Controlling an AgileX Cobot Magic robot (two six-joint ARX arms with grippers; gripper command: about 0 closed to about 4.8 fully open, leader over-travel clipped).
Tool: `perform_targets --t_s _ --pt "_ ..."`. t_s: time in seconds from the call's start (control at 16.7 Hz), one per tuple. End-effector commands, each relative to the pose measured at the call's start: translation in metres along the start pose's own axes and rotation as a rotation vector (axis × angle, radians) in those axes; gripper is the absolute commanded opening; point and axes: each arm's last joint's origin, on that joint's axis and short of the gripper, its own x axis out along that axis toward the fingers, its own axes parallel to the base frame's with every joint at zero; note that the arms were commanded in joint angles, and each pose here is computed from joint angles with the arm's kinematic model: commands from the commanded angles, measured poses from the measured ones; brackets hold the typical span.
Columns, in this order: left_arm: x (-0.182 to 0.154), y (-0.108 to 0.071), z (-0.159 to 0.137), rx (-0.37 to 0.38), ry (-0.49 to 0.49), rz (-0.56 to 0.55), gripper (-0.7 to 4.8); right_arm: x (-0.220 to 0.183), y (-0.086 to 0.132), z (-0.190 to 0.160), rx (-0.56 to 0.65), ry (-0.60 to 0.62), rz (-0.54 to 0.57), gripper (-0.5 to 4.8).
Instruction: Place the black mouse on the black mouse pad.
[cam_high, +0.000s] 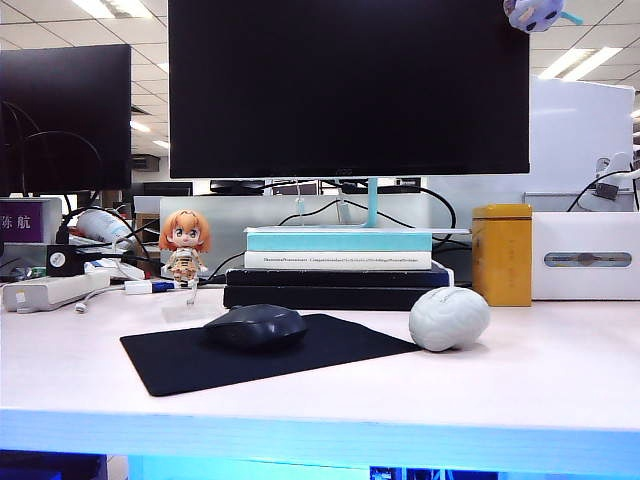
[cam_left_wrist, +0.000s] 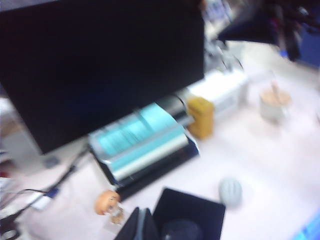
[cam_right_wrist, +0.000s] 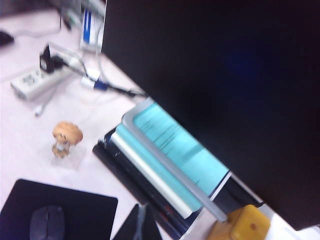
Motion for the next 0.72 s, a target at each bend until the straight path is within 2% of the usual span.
perform_targets --t_s 0.06,0.18,0.3,0.42,0.48,0.6,0.72 --pt "-0.040 -0.022 -0.005 -0.030 -0.055 0.093 -0.05 -0.023 -0.001 0.001 0.038 -0.061 0.079 -0.03" --pt "-0.060 -0.035 -0.015 -0.017 -0.081 0.146 -0.05 -0.031 0.001 -0.003 0.039 -0.063 0.103 -0.03" --pt "-0.070 -0.045 -0.037 -0.020 -0.104 0.183 -0.05 -0.032 0.011 -0.010 0.021 -0.033 0.142 -0.03" --pt "-0.058 -0.045 -0.065 -0.105 -0.055 0.182 -0.06 -0.038 0.017 -0.017 0.019 -0.006 0.170 -0.03" --pt "-0.052 -0.044 -0.080 -0.121 -0.043 0.195 -0.05 -0.044 0.022 -0.019 0.010 -0.001 0.185 -0.03" --pt "-0.038 -0.043 -0.107 -0.159 -0.116 0.212 -0.06 -0.063 0.030 -0.025 -0.010 -0.017 0.173 -0.03" --pt "-0.021 -0.037 -0.132 -0.179 -0.159 0.277 -0.05 -0.076 0.029 -0.031 -0.005 -0.060 0.158 -0.03"
